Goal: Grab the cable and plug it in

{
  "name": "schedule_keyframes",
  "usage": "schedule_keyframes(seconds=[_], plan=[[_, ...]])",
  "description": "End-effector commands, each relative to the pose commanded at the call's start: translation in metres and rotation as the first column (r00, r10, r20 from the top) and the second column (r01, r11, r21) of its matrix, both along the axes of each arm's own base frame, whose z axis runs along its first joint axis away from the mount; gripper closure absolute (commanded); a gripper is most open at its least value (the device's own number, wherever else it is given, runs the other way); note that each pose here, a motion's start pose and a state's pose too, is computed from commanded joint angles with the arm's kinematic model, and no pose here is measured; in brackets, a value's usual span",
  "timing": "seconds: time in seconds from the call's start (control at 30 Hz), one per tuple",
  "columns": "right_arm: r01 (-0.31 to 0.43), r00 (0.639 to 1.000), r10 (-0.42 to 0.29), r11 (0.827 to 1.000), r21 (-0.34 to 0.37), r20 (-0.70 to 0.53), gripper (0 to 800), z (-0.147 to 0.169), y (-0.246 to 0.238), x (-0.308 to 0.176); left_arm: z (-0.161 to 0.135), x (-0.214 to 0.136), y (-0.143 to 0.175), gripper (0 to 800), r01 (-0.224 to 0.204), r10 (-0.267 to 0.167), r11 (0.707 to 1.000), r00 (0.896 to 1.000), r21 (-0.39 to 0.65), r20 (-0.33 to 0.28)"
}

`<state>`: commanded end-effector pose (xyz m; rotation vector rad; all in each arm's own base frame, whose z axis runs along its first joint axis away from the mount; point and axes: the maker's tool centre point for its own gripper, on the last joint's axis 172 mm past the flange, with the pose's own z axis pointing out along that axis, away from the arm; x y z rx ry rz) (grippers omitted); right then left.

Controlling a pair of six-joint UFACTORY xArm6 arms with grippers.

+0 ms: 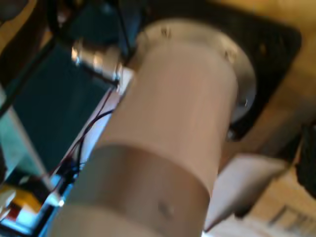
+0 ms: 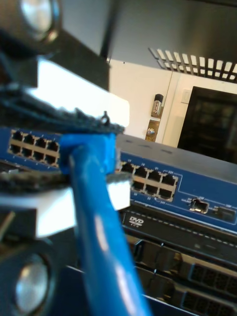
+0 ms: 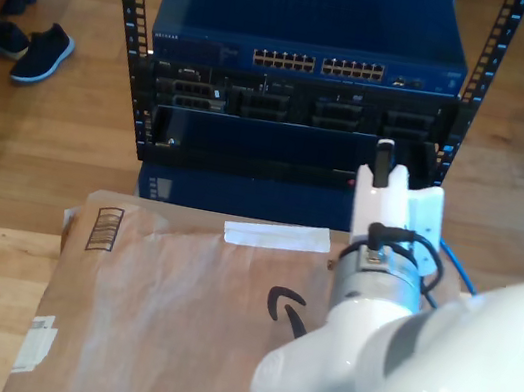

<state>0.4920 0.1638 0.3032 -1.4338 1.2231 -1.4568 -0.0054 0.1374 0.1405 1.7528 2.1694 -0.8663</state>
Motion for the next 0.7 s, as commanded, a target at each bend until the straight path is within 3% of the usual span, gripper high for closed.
schedule_keyframes(seconds=[0.13,0.27,0.33,0.43,0.5,0.57,0.63,0.7], plan=[[0.002,1.0,-0.002,1.0,0.0,-0.003,799,-0.005,0.005,0.006,-0.028,-0.01,-0.008,1,-0.037,0.037,0.999,0.999,0.013,0.032],[0.021,1.0,-0.021,1.0,-0.009,-0.021,799,-0.016,0.002,0.008,-0.038,-0.019,-0.003,1,-0.065,0.062,0.997,0.996,0.047,0.068],[0.042,0.999,-0.041,0.999,0.001,-0.026,799,-0.017,-0.005,0.006,-0.047,-0.02,-0.022,1,-0.046,0.045,0.999,0.996,0.011,0.082],[0.048,0.998,-0.049,0.999,-0.007,-0.038,799,-0.023,-0.008,0.004,-0.047,-0.02,-0.019,1,-0.014,0.011,1.0,0.994,0.027,0.105],[0.056,0.998,-0.056,0.998,-0.002,-0.038,799,-0.022,-0.009,0.004,-0.05,-0.021,-0.016,1,0.017,-0.024,0.998,0.991,0.054,0.133],[0.066,0.997,-0.067,0.998,-0.012,-0.041,799,-0.022,-0.012,0.004,-0.072,-0.023,-0.021,1,0.05,-0.062,0.996,0.983,0.079,0.17],[0.065,0.997,-0.067,0.997,-0.041,-0.043,799,-0.021,-0.012,0.004,-0.091,-0.025,-0.011,0,0.039,-0.069,0.987,0.979,0.157,0.19],[0.064,0.997,-0.066,0.997,-0.041,-0.044,799,-0.021,-0.011,0.005,-0.111,-0.028,-0.018,0,-0.001,-0.033,0.985,0.98,0.173,0.197]])
